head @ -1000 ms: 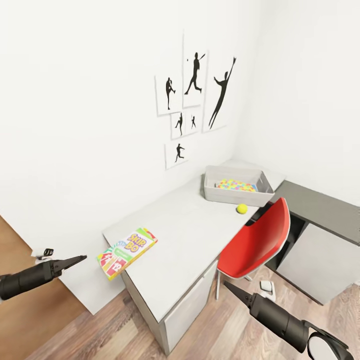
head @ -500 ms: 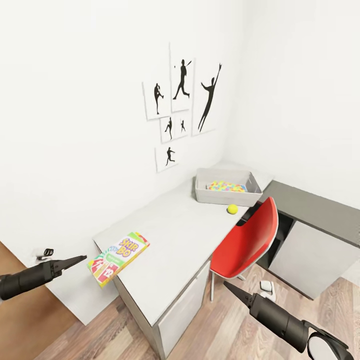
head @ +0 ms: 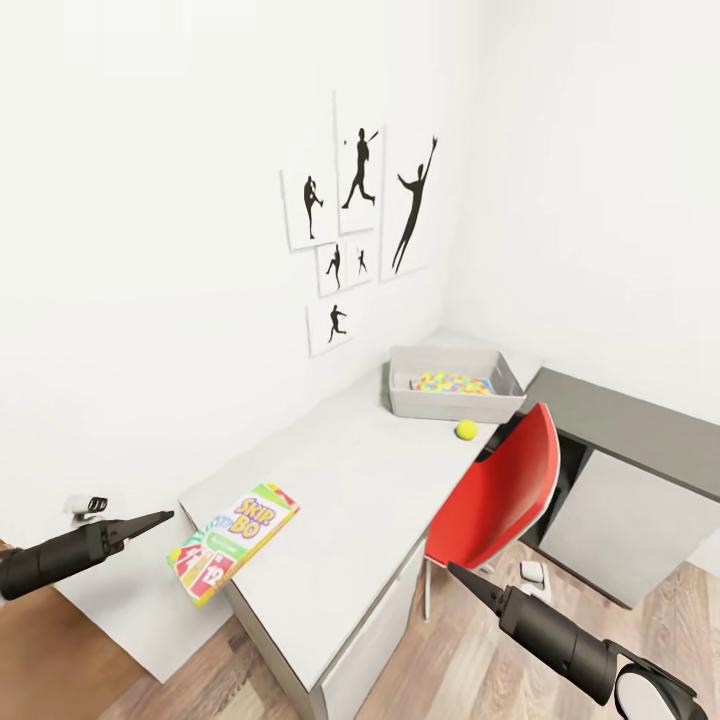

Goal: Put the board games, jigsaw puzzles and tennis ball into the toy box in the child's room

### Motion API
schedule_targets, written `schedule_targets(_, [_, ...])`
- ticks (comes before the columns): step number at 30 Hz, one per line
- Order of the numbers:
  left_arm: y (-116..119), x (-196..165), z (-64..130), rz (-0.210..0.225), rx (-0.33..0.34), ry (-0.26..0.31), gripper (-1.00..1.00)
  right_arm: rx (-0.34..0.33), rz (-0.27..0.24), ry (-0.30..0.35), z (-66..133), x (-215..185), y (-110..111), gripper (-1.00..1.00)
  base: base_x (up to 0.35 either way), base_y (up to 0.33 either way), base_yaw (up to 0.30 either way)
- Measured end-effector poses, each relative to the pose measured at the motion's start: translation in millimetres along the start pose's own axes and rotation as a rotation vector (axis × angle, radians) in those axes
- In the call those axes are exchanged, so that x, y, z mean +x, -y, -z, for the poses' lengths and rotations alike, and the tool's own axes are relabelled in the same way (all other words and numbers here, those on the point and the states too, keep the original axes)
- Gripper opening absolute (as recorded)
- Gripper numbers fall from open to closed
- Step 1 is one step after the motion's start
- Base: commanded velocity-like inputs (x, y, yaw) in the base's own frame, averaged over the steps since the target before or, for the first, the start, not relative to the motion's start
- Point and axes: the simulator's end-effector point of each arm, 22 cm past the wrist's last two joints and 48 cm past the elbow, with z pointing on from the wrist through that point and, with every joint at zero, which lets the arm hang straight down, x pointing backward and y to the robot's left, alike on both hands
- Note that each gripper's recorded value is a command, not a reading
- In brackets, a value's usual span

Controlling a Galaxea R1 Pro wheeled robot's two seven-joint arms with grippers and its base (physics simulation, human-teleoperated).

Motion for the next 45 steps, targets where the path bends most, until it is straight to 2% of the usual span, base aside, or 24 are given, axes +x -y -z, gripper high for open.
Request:
schedule_targets(7, [0.4, -0.1, -0.3, -0.001, 0.001, 0.0, 1.0, 0.001, 0.0, 0.0, -0.2, 0.1, 0.0, 1.0, 0.14, 0.062, -0.002])
schedule_targets(25, [3.3, -1.4, -0.3, -0.006, 0.004, 0.0, 1.0, -0.001, 0.006, 0.003, 0.3, -1.7, -2.1, 1.0, 0.01, 0.046, -0.053])
schedule_targets(30, [2.8, -0.9, 0.1, 0.006, 0.004, 0.002, 1.0, -0.001, 0.005, 0.003, 0.5, -1.5, -2.2, 1.0, 0.0, 0.007, -0.015])
schedule_targets(34, [-9.3, 8.3, 4.7, 0.068, -0.011, 0.01, 1.0, 0.0, 0.005, 0.004, 0.6, -1.9, -1.6, 1.0, 0.0, 0.002, -0.003])
schedule_targets(37, [-31.1, 17.6, 21.7, 0.141, -0.067, 0.017, 1.0, -0.002, 0.006, 0.006, 0.8, -2.7, -1.9, 1.0, 0.0, 0.0, 0.0])
schedule_targets(39, [-40.9, 22.0, 30.5, 0.173, -0.094, 0.021, 1.0, -0.003, 0.006, 0.007, 1.1, -3.3, -2.2, 1.0, 0.0, 0.0, 0.0])
schedule_targets(41, [-63.2, 37.0, 45.6, 0.253, -0.155, 0.029, 1.0, -0.003, 0.006, 0.009, 1.9, -4.1, -1.9, 1.0, 0.0, 0.0, 0.0])
schedule_targets(42, [-69.6, 42.2, 49.1, 0.276, -0.174, 0.03, 1.0, -0.003, 0.006, 0.01, 2.1, -4.4, -1.9, 1.0, 0.0, 0.0, 0.0])
schedule_targets(44, [-93.4, 62.2, 61.1, 0.347, -0.259, 0.028, 1.0, -0.004, 0.006, 0.011, 2.5, -5.3, -2.0, 1.0, 0.0, 0.0, 0.0])
schedule_targets(45, [-98.8, 66.5, 63.5, 0.36, -0.28, 0.026, 1.0, -0.005, 0.007, 0.012, 2.6, -5.5, -2.2, 1.0, 0.0, 0.0, 0.0])
